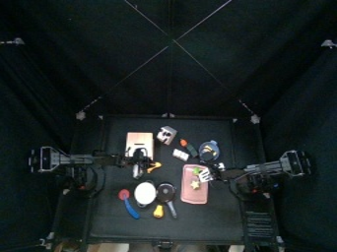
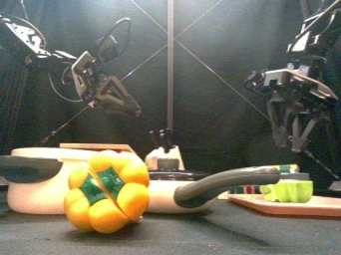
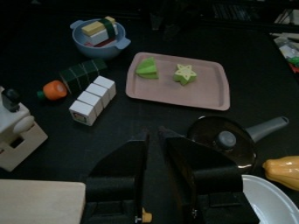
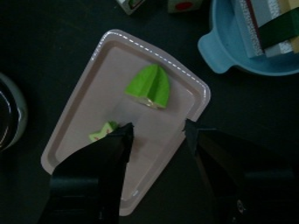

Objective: Grab starfruit top

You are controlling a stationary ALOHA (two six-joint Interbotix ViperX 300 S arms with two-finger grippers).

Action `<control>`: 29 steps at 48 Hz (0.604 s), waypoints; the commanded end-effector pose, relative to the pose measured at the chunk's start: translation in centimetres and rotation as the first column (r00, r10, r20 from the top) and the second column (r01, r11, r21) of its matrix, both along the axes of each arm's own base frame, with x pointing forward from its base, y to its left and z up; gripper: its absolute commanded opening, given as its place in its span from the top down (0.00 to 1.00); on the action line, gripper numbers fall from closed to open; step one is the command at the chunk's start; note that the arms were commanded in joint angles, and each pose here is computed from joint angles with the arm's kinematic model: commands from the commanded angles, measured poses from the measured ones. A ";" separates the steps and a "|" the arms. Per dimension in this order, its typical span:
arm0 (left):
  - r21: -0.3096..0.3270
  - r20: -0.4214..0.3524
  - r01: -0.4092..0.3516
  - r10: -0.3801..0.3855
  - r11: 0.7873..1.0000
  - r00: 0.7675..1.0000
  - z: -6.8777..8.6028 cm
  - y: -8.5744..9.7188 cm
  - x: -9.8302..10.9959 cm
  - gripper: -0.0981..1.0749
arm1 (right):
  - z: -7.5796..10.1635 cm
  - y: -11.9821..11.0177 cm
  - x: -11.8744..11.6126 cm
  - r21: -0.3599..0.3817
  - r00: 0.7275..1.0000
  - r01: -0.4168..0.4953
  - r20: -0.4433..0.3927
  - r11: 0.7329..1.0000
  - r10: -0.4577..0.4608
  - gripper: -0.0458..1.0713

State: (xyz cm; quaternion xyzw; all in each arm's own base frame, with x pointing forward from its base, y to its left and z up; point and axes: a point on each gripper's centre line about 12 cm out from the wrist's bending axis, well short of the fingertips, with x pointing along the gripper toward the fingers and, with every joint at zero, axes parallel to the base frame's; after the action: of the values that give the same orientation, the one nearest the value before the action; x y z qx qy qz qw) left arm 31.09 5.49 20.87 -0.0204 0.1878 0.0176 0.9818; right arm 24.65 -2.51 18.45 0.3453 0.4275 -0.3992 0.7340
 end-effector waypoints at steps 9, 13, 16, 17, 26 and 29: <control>-0.006 0.041 0.024 -0.024 1.000 0.999 0.7 -0.4 0.2 0.39 | 0.2 -1.5 1.2 0.000 0.999 0.040 0.036 0.999 -0.040 0.11; -0.012 0.052 0.032 -0.031 0.999 0.998 0.7 -0.6 0.2 0.39 | 0.3 -1.8 1.6 0.003 0.998 0.045 0.053 0.999 -0.045 0.08; -0.016 0.057 0.035 -0.034 0.999 0.998 0.7 -0.7 0.2 0.39 | 0.2 -1.8 1.8 0.005 0.997 0.042 0.058 0.999 -0.043 0.06; -0.018 0.055 0.033 -0.032 0.999 0.998 0.7 -0.7 0.2 0.39 | 0.1 -1.8 1.9 0.008 0.997 0.045 0.057 0.999 -0.045 0.06; -0.018 0.051 0.035 -0.034 0.999 0.998 0.5 -0.7 0.1 0.39 | -1.2 -1.9 2.2 0.012 0.999 0.053 0.013 0.999 -0.053 0.05; -0.020 0.049 0.035 -0.034 0.999 0.998 0.4 -0.8 0.1 0.39 | -1.8 -2.1 2.5 0.011 0.998 0.059 -0.009 0.998 -0.059 0.05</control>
State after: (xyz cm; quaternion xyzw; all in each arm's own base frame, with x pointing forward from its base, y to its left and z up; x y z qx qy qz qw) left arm 30.94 4.77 20.73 -0.0285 0.1749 0.0009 0.9842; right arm 26.41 -4.27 16.32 0.3543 0.4302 -0.4181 0.7174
